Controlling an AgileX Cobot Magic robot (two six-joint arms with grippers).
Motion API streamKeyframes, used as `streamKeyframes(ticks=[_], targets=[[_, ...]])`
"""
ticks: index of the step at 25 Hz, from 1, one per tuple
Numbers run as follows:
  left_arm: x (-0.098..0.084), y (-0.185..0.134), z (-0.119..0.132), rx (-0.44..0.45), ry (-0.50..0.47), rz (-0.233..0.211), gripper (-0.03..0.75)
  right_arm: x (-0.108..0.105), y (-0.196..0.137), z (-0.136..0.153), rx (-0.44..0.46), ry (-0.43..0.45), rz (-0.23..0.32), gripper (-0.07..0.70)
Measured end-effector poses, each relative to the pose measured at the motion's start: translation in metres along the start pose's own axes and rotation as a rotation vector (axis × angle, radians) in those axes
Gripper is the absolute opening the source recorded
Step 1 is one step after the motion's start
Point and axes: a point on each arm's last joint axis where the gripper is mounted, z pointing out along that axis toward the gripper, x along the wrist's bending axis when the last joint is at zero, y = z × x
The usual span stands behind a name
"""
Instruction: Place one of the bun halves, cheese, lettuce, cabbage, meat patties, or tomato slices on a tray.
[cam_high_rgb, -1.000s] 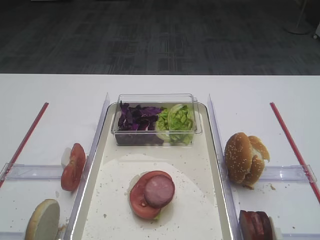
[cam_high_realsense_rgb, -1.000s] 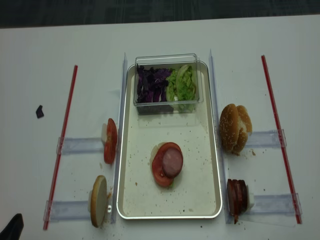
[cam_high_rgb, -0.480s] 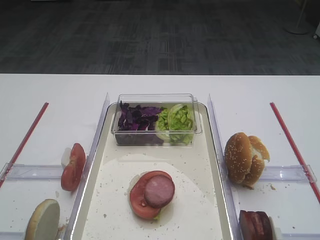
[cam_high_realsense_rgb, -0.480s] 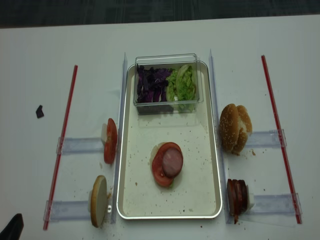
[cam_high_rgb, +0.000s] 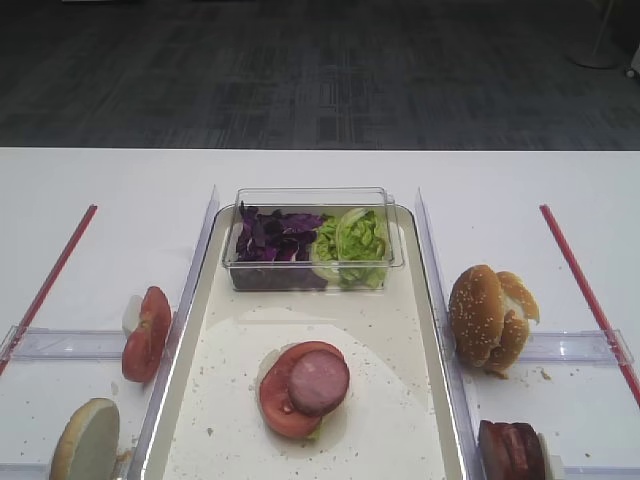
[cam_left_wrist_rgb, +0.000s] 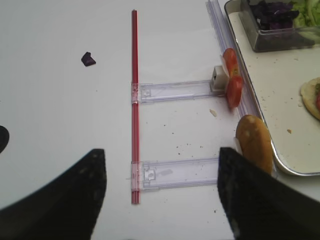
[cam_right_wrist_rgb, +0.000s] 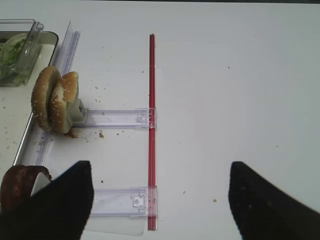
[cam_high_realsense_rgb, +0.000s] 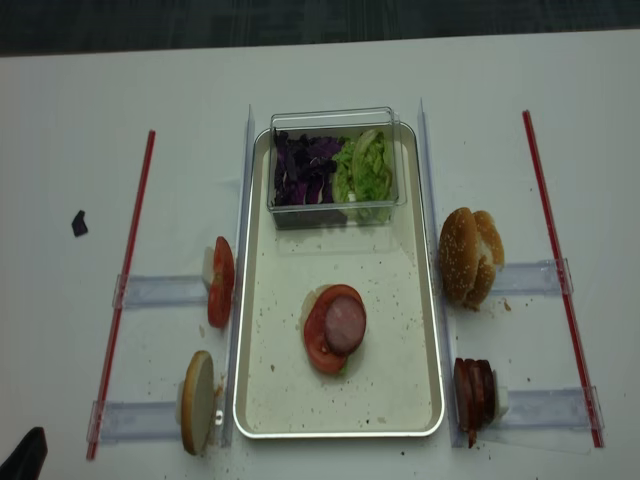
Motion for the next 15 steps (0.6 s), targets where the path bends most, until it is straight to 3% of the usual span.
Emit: streamKeyframes(ticks=[15], targets=[[0.0000, 0.0000, 0.0000, 0.000, 0.000, 0.000, 0.440, 0.0000, 0.0000, 0.0000, 0.000, 0.000, 0.000, 0.577]])
